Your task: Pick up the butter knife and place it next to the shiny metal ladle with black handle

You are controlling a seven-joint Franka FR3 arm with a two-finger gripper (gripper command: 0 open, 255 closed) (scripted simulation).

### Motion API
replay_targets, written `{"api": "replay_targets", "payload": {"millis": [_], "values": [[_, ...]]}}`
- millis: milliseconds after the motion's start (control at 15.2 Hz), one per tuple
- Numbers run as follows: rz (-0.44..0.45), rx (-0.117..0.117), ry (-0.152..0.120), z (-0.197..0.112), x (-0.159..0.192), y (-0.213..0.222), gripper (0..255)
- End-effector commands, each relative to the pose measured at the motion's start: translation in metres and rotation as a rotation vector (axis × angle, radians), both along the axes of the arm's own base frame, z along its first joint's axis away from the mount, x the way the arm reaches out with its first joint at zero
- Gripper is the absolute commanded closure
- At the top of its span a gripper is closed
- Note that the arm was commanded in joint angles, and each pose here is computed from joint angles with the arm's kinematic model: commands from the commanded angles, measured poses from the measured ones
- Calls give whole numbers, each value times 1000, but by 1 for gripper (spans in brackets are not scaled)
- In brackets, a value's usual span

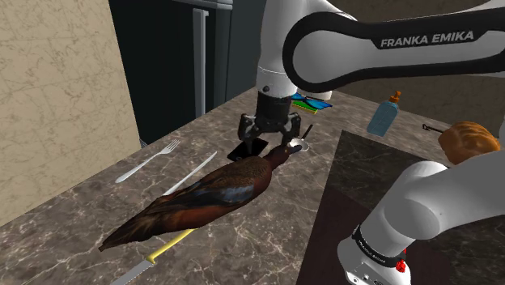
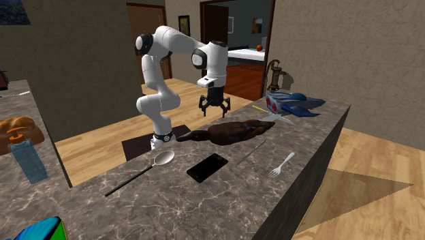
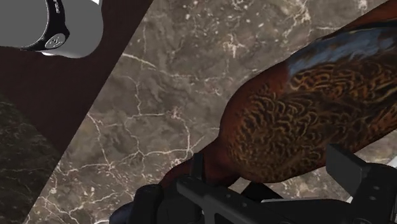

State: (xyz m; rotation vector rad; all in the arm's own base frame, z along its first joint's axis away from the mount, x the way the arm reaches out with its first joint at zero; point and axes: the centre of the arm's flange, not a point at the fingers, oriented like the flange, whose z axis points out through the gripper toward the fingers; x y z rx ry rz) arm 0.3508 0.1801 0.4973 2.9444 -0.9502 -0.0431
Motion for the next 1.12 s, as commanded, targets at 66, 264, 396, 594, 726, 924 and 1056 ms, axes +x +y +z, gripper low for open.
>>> {"api": "replay_targets", "payload": {"millis": [66, 264, 396, 594, 726, 924, 1056], "values": [[-120, 12, -4, -18, 19, 27, 0], [-234, 23, -8, -33, 43, 52, 0], [-309, 30, -11, -43, 60, 68, 0], [-422, 40, -15, -58, 88, 88, 0], [-498, 47, -18, -68, 108, 100, 0], [-611, 58, -22, -82, 139, 116, 0], [-686, 65, -24, -91, 161, 124, 0]]}}
